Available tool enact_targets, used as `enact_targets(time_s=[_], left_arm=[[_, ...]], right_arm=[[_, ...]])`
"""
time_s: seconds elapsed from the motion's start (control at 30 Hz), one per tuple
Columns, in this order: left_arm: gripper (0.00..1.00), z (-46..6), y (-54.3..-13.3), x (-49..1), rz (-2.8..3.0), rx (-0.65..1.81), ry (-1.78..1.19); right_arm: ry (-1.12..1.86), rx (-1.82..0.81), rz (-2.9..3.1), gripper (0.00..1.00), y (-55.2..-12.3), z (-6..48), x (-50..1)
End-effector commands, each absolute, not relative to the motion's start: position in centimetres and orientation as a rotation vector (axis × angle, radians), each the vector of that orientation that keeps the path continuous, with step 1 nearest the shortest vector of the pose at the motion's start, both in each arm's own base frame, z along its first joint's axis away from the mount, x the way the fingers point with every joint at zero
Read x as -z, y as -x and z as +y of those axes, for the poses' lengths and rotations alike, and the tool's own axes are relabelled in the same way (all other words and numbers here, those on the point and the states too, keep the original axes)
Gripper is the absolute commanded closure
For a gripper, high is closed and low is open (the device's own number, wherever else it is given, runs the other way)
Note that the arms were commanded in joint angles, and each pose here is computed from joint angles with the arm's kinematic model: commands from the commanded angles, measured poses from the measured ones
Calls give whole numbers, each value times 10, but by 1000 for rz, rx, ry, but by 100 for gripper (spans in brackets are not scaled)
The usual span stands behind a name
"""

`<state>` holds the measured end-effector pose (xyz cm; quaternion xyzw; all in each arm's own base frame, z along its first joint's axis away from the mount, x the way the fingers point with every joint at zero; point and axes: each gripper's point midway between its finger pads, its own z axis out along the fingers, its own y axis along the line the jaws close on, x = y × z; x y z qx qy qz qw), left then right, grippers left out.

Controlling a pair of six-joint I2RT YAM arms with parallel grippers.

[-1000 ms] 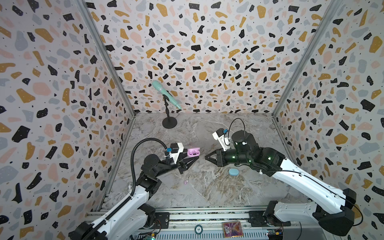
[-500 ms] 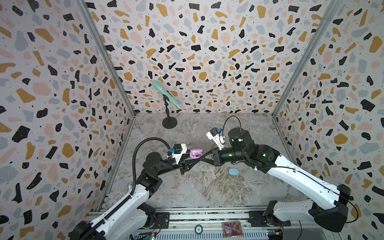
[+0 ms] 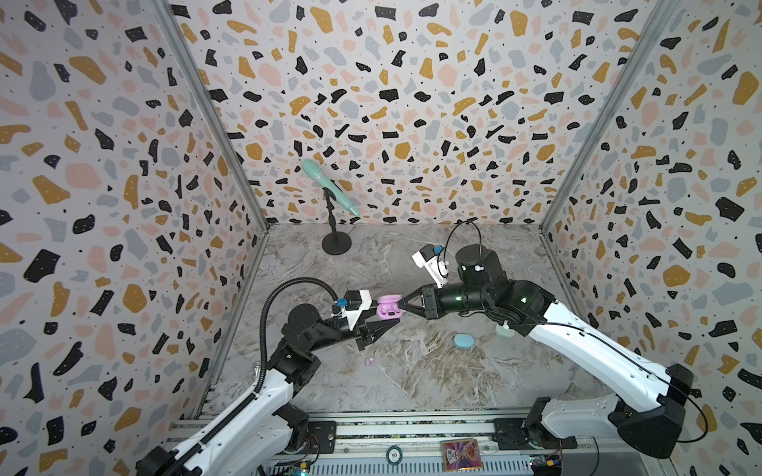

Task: Insert wireless bluetooth earbuds into charging case
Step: Insert the wireless bluetooth earbud into the charging case.

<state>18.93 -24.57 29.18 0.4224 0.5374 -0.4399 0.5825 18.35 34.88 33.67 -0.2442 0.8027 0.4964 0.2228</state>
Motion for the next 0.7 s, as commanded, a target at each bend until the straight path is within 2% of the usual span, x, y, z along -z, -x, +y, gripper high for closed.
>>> enact_targets(time_s=[0.0,0.33,0.67], left_arm=[[93,-249,-176,-308,1172,1032,-1043],[94,-250,-169,-319,1113,1064,-1055],[94,-262,-156,-327,1071,1124,-1111]], right_arm=[[730,-1417,2097,95,-183,354,-369],[809,-1396,2140,96,-170,344,-350],[824,-1421,2109,96,-166,336,-353]])
